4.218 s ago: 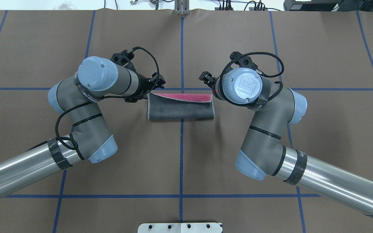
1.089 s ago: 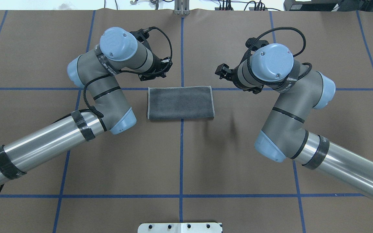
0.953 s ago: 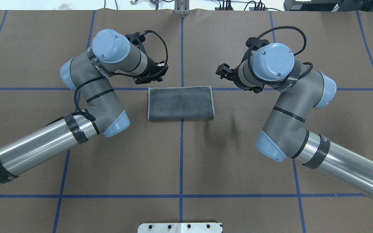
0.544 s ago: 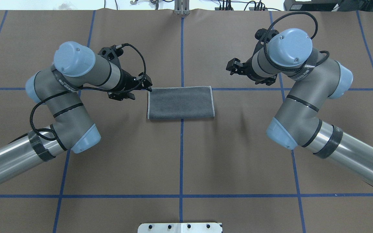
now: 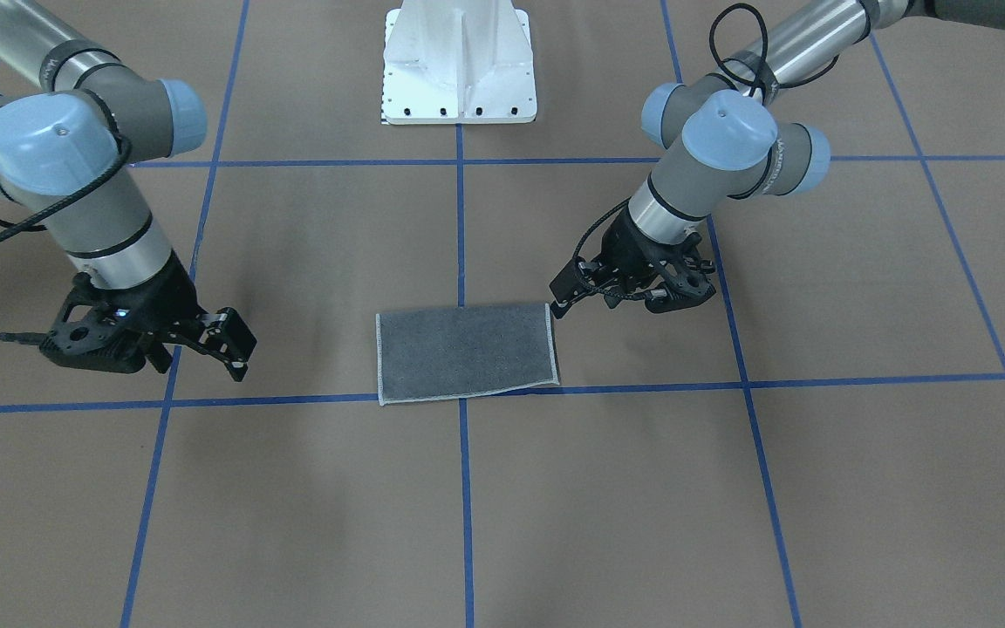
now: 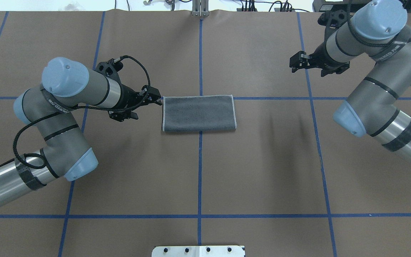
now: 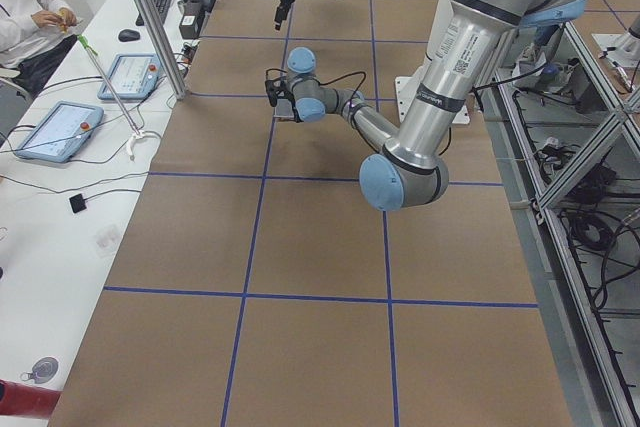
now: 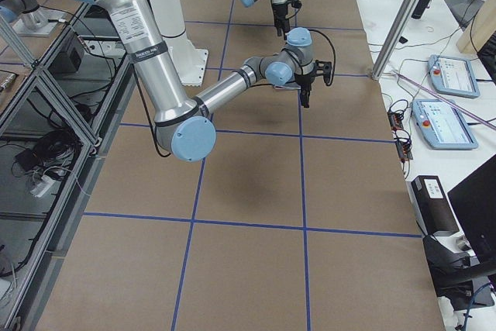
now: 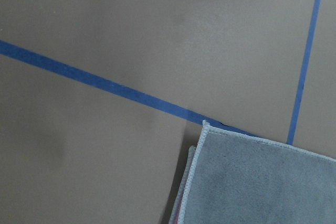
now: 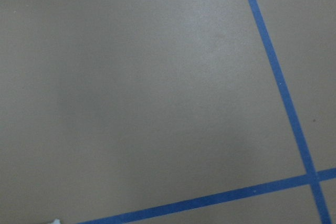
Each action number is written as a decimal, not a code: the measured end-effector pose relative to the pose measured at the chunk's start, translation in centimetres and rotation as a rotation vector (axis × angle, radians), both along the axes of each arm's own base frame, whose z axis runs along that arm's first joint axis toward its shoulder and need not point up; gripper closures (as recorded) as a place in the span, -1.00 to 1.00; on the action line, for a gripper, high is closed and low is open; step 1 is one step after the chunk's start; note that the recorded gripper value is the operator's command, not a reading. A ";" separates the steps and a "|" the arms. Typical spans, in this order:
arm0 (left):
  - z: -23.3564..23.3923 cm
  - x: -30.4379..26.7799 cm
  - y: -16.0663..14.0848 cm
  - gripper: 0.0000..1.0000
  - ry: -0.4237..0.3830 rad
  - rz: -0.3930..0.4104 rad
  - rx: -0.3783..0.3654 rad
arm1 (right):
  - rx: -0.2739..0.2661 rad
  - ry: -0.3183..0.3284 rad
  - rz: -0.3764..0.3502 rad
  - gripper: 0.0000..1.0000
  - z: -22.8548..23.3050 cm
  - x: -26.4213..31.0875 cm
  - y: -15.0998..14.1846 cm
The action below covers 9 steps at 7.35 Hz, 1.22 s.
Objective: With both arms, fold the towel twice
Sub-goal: 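Move the left gripper to the folded towel's end while the right arm withdraws, then lower the left gripper and pinch the folded towel's end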
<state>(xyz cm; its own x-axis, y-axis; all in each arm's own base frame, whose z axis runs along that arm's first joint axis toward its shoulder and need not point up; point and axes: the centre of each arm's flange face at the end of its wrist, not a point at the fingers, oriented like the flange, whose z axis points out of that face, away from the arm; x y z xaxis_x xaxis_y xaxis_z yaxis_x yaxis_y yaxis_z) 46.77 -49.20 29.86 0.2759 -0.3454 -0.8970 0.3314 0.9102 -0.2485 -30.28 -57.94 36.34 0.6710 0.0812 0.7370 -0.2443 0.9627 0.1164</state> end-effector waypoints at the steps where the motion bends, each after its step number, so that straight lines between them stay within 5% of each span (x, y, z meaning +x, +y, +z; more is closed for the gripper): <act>1: 0.2 0.5 0.6 -0.98 0.022 -0.044 -0.016 | 0.023 0.022 -0.031 -1.00 1.5 1.9 -0.4; 5: 0.4 3.5 3.0 -0.87 0.069 -0.193 -0.138 | 0.033 0.035 -0.047 -1.00 2.5 3.2 -0.6; 7: 0.2 5.2 4.4 -0.57 0.088 -0.239 -0.190 | 0.031 0.036 -0.046 -1.00 2.7 3.3 -0.6; 8: 0.1 5.8 4.9 -0.22 0.096 -0.250 -0.213 | 0.029 0.035 -0.047 -1.00 2.7 3.3 -0.5; 9: 0.1 6.3 5.3 -0.22 0.097 -0.251 -0.225 | 0.028 0.034 -0.048 -1.00 2.7 3.2 -0.5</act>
